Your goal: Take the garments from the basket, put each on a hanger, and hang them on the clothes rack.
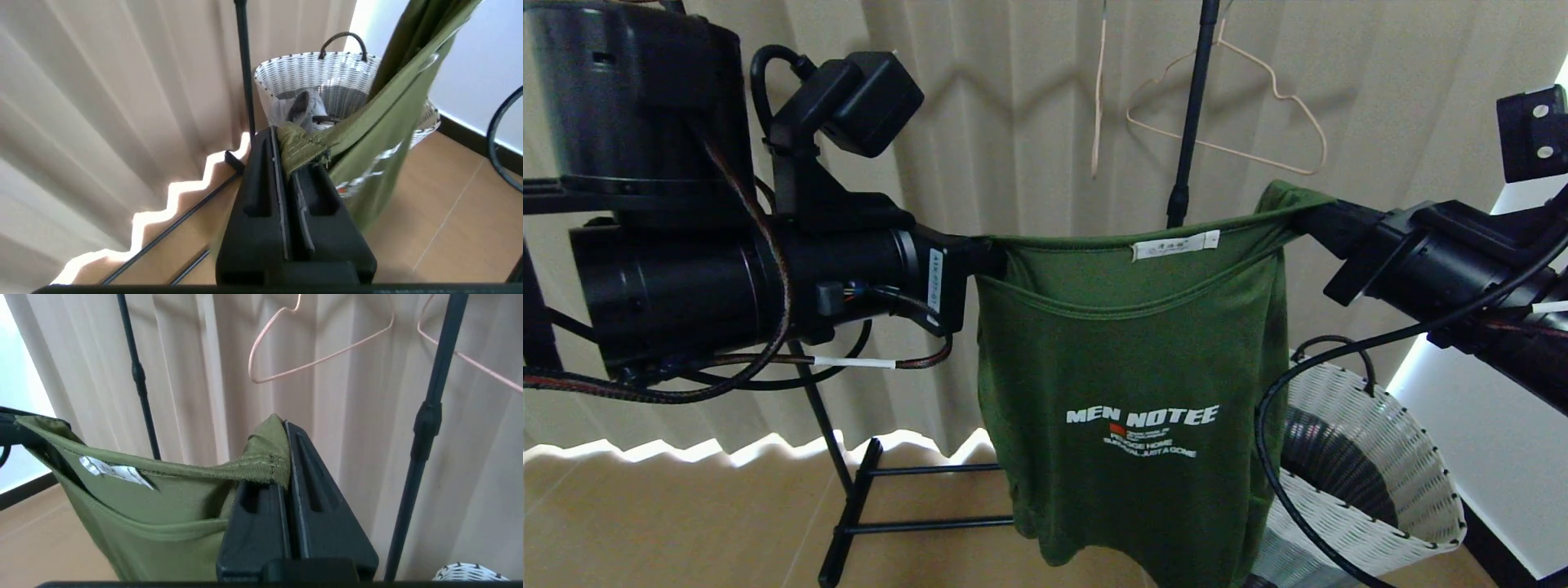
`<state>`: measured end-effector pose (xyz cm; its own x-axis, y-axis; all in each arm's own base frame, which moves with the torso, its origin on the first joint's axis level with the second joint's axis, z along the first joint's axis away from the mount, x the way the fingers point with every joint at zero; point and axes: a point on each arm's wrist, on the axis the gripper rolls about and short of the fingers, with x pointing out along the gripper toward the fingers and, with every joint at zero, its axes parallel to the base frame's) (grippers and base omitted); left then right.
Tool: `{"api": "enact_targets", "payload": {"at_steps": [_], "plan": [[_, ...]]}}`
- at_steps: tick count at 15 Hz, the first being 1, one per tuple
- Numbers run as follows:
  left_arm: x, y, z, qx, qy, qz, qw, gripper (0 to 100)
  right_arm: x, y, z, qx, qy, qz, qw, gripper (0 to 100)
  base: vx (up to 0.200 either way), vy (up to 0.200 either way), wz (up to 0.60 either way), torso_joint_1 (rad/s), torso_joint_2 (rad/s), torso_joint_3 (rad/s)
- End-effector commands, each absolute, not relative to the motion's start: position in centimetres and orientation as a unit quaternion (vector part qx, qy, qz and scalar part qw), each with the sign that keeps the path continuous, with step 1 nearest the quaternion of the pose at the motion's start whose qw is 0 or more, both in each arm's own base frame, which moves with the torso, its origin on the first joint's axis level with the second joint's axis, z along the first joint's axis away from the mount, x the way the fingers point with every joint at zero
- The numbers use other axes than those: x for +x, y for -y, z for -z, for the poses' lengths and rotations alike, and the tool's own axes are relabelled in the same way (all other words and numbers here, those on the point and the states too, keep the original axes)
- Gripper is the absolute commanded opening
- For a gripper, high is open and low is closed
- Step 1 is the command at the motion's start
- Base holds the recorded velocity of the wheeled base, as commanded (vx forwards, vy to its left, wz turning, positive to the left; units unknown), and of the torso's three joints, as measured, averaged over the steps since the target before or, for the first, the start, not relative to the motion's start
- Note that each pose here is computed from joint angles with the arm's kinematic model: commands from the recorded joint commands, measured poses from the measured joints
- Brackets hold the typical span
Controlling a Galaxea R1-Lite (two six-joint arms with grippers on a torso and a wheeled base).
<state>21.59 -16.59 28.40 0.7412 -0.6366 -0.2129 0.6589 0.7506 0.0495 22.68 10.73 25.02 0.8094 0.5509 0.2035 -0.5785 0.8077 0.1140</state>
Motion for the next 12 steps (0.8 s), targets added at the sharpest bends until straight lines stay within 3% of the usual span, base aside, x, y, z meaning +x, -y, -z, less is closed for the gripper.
{"api": "enact_targets", "payload": {"at_steps": [1,2,3,6,10,12], "plan": [[21.4,16.4,-28.7,0.058,-0.084,0.348,0.932,0,22.6,-10.7,-25.0,0.085,0.080,-0.298,0.947,0,0.000,0.000,0.00,0.000,0.00,0.000],[21.4,16.4,-28.7,0.058,-0.083,0.347,0.932,0,22.5,-10.7,-24.9,0.086,0.079,-0.298,0.947,0,0.000,0.000,0.00,0.000,0.00,0.000],[21.4,16.4,-28.6,0.058,-0.084,0.347,0.932,0,22.5,-10.7,-24.9,0.086,0.079,-0.298,0.947,100,0.000,0.000,0.00,0.000,0.00,0.000],[21.6,16.2,-28.4,0.060,-0.086,0.342,0.934,0,22.3,-10.6,-24.5,0.084,0.072,-0.298,0.948,100,0.000,0.000,0.00,0.000,0.00,0.000],[23.5,13.6,-27.3,0.102,-0.078,0.275,0.953,0,20.5,-10.0,-23.4,0.082,0.055,-0.304,0.948,100,0.000,0.000,0.00,0.000,0.00,0.000],[24.1,12.8,-26.7,0.100,-0.068,0.241,0.963,0,19.6,-9.9,-23.1,0.082,0.052,-0.312,0.945,100,0.000,0.000,0.00,0.000,0.00,0.000]]}}
